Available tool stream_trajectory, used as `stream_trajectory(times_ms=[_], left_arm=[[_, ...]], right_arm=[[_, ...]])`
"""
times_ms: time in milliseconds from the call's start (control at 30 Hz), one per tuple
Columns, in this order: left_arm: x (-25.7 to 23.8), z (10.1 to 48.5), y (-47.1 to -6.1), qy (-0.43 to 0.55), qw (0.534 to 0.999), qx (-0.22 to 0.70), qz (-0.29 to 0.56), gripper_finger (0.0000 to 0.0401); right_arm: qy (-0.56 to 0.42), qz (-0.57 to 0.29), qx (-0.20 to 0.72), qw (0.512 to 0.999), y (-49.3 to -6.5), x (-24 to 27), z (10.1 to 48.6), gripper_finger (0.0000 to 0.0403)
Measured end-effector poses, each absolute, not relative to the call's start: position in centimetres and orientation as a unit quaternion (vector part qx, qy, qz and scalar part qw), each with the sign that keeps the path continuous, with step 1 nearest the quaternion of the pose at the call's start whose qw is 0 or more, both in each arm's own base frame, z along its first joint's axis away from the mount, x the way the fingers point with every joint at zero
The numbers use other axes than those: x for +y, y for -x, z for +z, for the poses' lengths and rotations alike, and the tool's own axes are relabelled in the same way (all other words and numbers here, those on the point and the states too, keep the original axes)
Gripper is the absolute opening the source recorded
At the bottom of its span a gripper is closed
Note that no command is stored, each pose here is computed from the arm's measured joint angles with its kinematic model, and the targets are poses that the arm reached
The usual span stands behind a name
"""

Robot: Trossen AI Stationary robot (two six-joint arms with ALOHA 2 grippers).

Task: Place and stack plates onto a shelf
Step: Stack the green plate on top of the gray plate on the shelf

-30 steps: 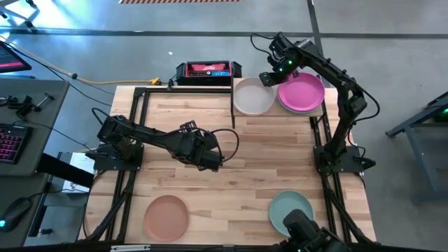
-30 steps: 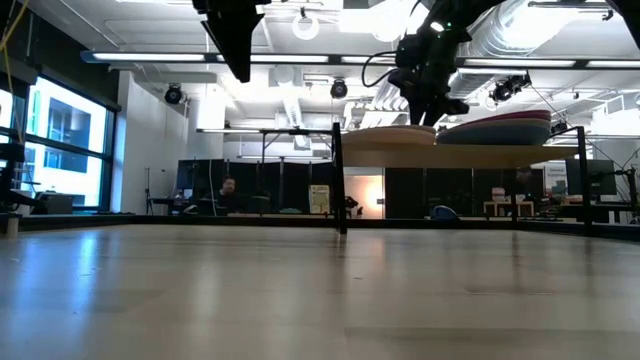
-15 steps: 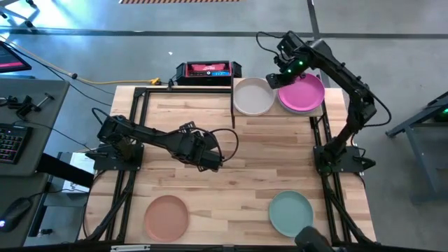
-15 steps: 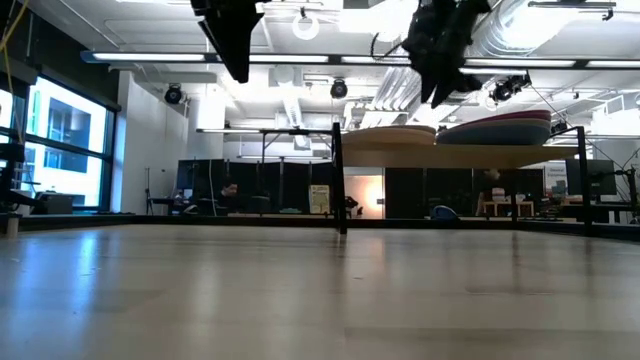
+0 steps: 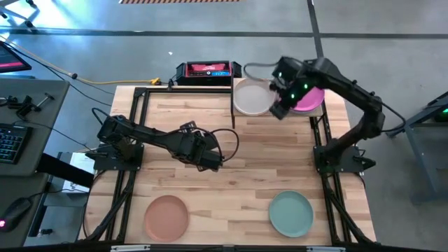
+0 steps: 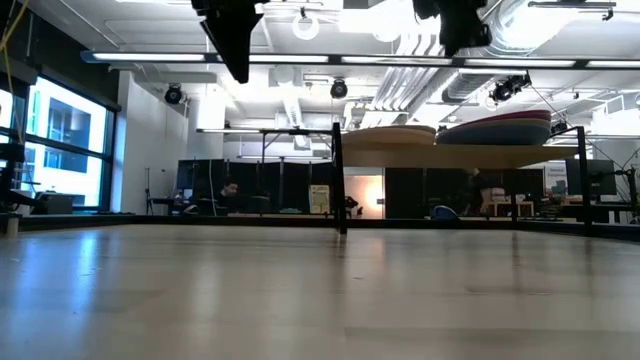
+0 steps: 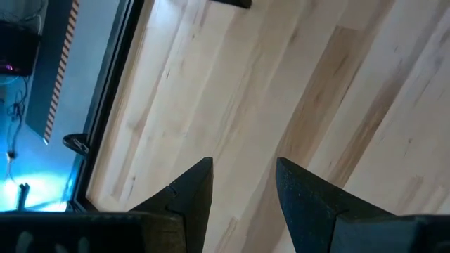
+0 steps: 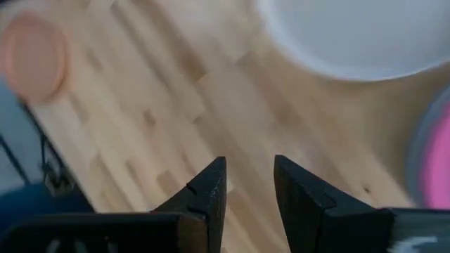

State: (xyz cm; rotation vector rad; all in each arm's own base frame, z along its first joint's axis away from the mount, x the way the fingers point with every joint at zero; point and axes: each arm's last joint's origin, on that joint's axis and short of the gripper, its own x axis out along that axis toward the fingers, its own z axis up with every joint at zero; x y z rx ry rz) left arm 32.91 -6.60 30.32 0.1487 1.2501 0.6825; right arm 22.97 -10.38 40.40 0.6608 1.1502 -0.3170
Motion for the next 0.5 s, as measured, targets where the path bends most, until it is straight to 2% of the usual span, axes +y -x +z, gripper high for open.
stream_trajectory(times_ms=[500], left_arm=[[-6.7,30.3,-32.9,-0.067,0.753,0.582,0.299,0.0145]], right_arm=[[-0.191,-0.053,0.597,0.778,-25.1,-0.5,40.1,0.0099]])
